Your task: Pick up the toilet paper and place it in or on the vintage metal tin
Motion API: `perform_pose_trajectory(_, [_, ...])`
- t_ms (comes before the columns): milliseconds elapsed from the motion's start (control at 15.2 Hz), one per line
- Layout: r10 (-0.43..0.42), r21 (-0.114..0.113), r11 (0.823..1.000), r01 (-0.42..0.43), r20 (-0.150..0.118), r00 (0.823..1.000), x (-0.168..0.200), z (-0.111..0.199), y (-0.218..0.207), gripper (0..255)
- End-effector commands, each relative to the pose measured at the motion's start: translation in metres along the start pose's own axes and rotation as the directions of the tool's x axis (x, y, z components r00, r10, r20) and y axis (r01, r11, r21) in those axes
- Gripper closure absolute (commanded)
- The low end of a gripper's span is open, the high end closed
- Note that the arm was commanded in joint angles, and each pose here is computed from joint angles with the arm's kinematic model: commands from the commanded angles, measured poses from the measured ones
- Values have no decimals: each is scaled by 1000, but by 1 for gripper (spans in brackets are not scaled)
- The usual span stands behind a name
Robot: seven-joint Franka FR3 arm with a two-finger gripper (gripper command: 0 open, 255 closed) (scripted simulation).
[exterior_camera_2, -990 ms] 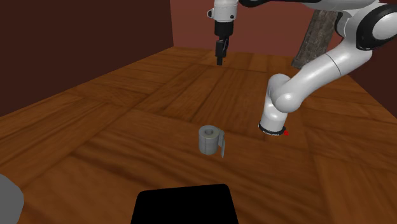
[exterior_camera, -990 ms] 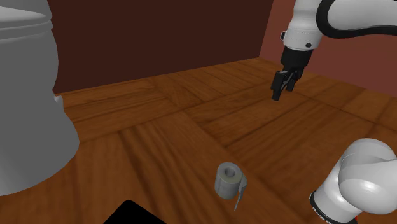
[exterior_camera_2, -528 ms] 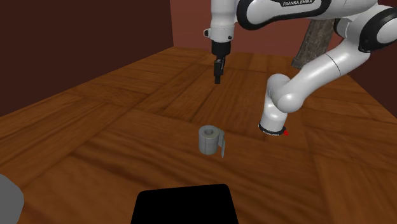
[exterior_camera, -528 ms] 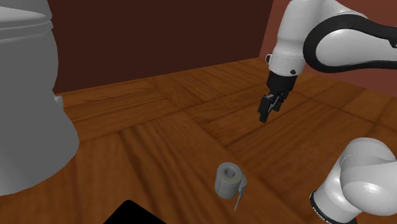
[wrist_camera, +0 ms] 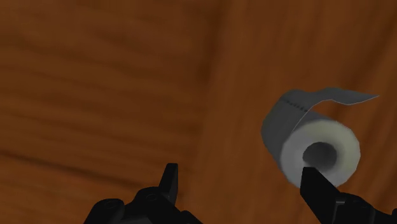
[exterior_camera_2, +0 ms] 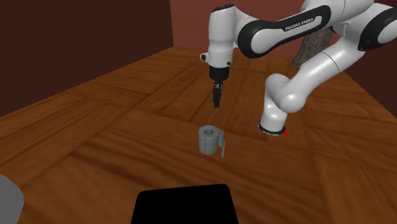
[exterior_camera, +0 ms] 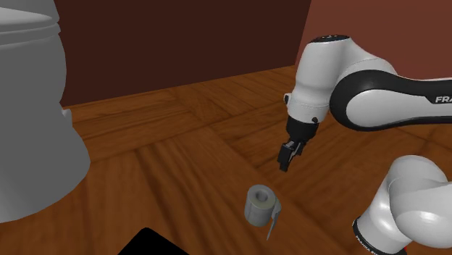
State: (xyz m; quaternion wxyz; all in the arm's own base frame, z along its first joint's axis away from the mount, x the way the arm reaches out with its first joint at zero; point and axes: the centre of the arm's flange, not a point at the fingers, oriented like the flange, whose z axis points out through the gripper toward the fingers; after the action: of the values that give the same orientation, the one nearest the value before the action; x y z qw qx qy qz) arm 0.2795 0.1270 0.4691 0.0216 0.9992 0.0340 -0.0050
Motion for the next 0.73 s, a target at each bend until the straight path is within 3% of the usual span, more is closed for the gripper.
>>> perform_pose_trajectory(0, [-19,9,1000,19,0,1000,-1,15,-19,0])
perform_pose_trajectory(462, [-88,36,996,87,2,996,-9,74,-86,0])
perform_pose_trajectory(660, [-94,38,995,94,3,996,-10,90,-93,0])
